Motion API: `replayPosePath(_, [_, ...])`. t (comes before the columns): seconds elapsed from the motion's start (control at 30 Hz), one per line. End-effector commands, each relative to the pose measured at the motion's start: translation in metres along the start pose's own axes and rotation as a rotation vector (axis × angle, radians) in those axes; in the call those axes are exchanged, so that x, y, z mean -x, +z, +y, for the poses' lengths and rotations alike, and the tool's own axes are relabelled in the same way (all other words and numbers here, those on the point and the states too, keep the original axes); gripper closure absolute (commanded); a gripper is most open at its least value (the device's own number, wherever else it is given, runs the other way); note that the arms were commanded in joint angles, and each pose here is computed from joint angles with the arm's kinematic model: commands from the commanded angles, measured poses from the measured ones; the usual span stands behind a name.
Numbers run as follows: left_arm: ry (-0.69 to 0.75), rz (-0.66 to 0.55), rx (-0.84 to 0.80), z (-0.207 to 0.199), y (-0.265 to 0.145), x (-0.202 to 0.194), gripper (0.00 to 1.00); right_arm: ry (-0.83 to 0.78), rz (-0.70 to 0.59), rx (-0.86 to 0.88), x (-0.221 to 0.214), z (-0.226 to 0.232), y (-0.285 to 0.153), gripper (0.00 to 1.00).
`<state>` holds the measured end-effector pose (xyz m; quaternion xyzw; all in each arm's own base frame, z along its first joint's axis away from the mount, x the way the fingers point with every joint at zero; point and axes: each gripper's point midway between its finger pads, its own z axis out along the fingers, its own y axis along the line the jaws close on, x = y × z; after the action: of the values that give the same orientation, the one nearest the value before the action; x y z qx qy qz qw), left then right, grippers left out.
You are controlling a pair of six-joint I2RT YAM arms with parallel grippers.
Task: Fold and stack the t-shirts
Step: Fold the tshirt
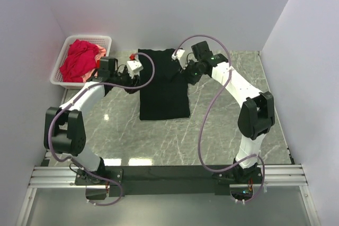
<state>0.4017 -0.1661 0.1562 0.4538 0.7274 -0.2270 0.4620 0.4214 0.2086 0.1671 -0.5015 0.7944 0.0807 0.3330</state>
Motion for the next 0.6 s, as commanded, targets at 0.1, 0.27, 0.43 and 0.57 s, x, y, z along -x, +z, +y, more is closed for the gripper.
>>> replayPosePath(0.1, [-0.573,0.004,-0.178,-0.058,0.01,-0.01,0.5,0.44,0.068,0.409,-0.021,0.098,0.021,0.65])
replayPosePath(0.27, [-0.825,0.101,-0.223,-0.076,0.031,-0.056,0.5,0.609,0.184,0.473,-0.056,0.117,0.057,0.66])
replayPosePath(0.43, [-0.955,0.23,-0.161,-0.08,0.039,-0.108,0.52,0.682,0.316,0.449,-0.104,0.124,0.074,0.66])
replayPosePath(0.57, [-0.959,0.249,-0.159,-0.077,0.032,-0.117,0.52,0.673,0.242,0.425,-0.087,0.109,0.047,0.66])
